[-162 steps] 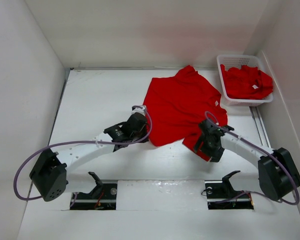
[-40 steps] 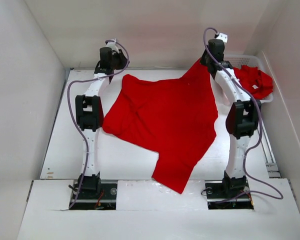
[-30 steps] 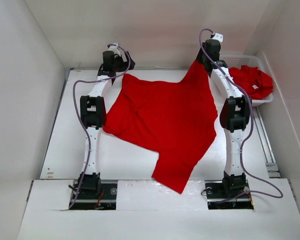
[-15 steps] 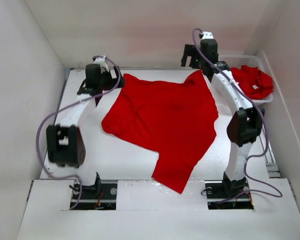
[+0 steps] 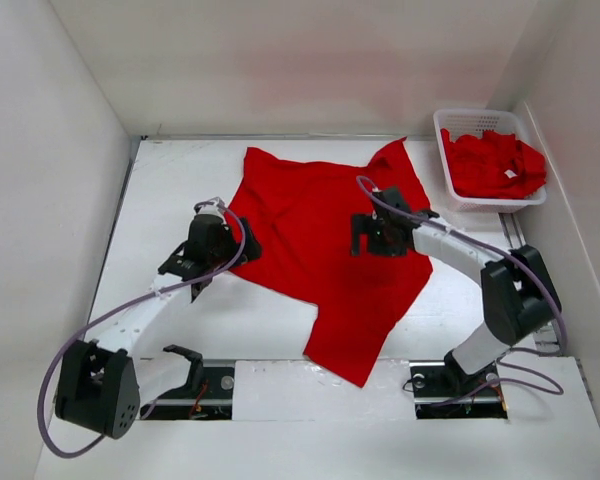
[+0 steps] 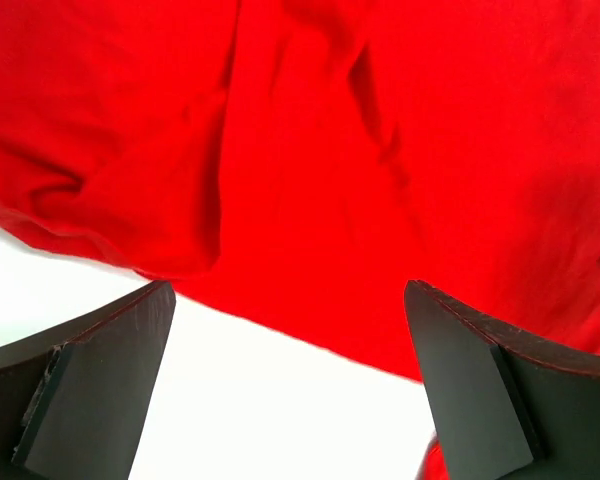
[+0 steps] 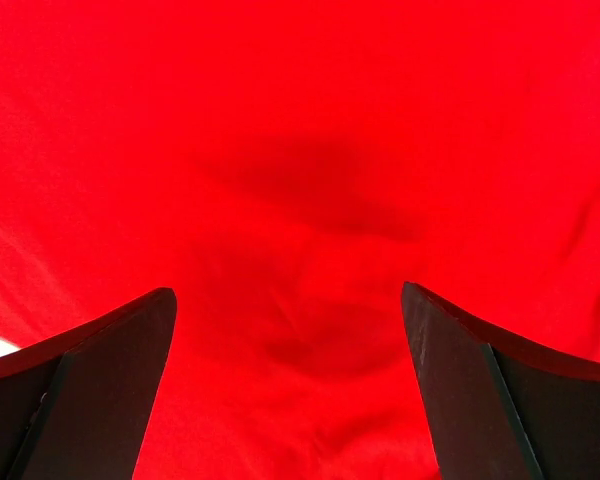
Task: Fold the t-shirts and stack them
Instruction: Flatten out the tshirt
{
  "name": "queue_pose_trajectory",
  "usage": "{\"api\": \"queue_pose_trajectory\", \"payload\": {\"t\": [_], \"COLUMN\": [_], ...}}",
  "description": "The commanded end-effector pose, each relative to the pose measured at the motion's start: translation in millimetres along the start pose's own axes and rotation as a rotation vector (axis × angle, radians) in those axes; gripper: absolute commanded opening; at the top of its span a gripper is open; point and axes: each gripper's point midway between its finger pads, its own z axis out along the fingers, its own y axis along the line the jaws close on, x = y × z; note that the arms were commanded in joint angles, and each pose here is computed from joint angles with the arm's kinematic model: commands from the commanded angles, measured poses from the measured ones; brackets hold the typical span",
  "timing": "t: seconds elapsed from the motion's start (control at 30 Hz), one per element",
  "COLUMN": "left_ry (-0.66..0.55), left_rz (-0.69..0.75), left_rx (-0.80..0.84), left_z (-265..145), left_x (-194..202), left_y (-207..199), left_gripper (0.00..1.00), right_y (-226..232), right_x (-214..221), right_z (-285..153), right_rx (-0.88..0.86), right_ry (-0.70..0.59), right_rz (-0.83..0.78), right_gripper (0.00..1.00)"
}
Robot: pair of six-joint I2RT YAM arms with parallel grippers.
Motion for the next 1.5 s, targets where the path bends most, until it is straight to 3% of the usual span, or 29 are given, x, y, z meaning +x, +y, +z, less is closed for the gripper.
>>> {"api": "queue_pose_trajectory", "payload": {"t": [0.0,0.23,0.37,0.73,0.93,1.1,1.13,1.23,1.27,1.47], "left_ry": [-0.11,-0.035,-0.041,0.013,-0.005,0.008,0.008,-0.002,-0.008,-0.049], "left_rz": [-0.096,-0.135,-0.12,-0.105,-0.103,-0.087,-0.078,-0.085,-0.083,-0.083], "left_rx": [-0.019,-0.145,-0.249,-0.315,-0.332,-0.367,-0.366,-0.389,-0.397,-0.413], "left_z": [-8,1,1,16,22,34,35,37,37,35], "left_x": [-24,-1,-1,6,-3,-2,-4,-8,-10,-18], "left_y": [-2,21,34,43,42,48,47,48,50,52], "left_gripper": [1.0,0.98,0.89,0.62,0.57,0.42,0.32,0.16,0.04,0.0], "right_y": [19,7,1,-18,-26,-34,-38,-40,-40,-44], "right_x": [-11,7,14,23,34,42,45,48,48,51], "right_z": [-35,-39,-36,-29,-24,-24,-23,-22,-22,-20], "right_rx": [-0.059,-0.028,-0.021,0.032,0.049,0.06,0.07,0.074,0.074,0.082], "right_ry": [-0.109,-0.089,-0.07,-0.043,-0.02,-0.012,-0.005,0.004,0.004,0.01], "right_rz": [0.019,0.048,0.045,0.068,0.074,0.083,0.101,0.101,0.101,0.108], "right_gripper": [1.0,1.0,1.0,1.0,1.0,1.0,1.0,1.0,1.0,1.0]}}
